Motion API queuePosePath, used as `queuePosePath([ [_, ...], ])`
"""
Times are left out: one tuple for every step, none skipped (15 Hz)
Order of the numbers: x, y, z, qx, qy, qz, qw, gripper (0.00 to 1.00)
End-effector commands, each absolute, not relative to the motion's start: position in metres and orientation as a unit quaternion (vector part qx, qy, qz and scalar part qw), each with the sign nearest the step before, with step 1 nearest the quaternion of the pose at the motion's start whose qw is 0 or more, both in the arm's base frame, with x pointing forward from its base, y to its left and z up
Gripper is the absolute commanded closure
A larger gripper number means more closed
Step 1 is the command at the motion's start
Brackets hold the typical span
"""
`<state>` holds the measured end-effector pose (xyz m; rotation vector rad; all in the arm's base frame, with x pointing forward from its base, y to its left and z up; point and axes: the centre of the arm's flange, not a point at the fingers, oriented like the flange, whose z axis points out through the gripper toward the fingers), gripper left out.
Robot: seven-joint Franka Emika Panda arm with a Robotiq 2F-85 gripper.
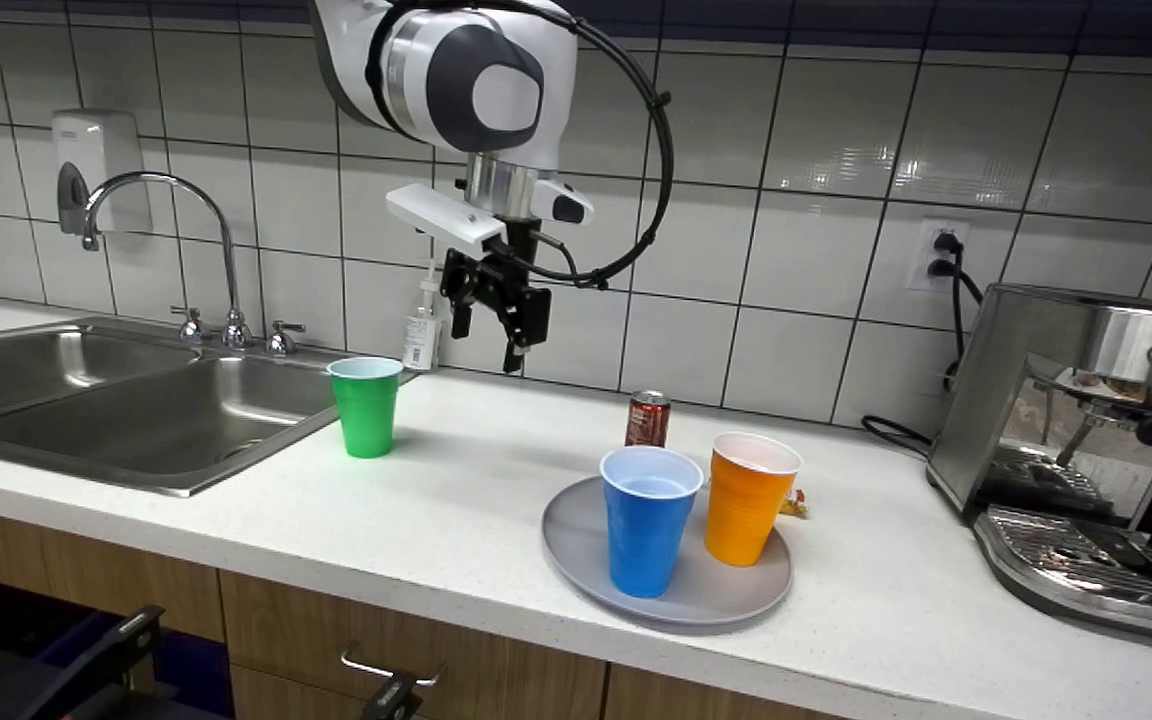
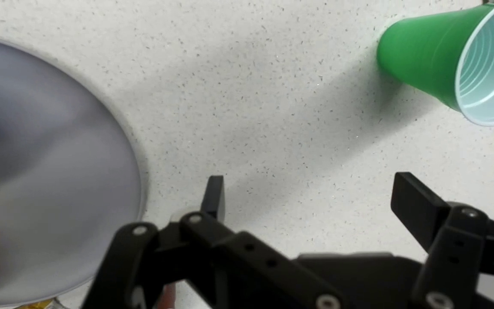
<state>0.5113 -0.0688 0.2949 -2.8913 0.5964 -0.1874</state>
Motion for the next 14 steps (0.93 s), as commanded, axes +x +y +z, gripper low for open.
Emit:
queuePosePath([
  [0.531,-0.056,0.293,-0.976,0.179,-0.064,0.104,0.00],
  [0.534,-0.052,0.293,-0.977,0.175,-0.064,0.106,0.00],
  [0.536,-0.048,0.293,-0.978,0.170,-0.064,0.107,0.00],
  [0.537,-0.044,0.293,-0.978,0.165,-0.064,0.109,0.00],
  [0.539,-0.040,0.294,-0.979,0.159,-0.064,0.110,0.00],
  [0.539,-0.036,0.293,-0.980,0.153,-0.064,0.112,0.00],
  [0.539,-0.033,0.294,-0.980,0.148,-0.064,0.113,0.00],
  [0.539,-0.030,0.293,-0.981,0.142,-0.063,0.114,0.00],
  [0.539,-0.027,0.293,-0.982,0.138,-0.062,0.115,0.00],
  [0.539,-0.024,0.293,-0.982,0.134,-0.061,0.116,0.00],
  [0.539,-0.021,0.292,-0.983,0.129,-0.061,0.117,0.00],
  [0.539,-0.018,0.292,-0.983,0.125,-0.060,0.117,0.00],
  [0.539,-0.016,0.293,-0.984,0.120,-0.060,0.118,0.00],
  [0.538,-0.014,0.293,-0.984,0.116,-0.059,0.119,0.00],
])
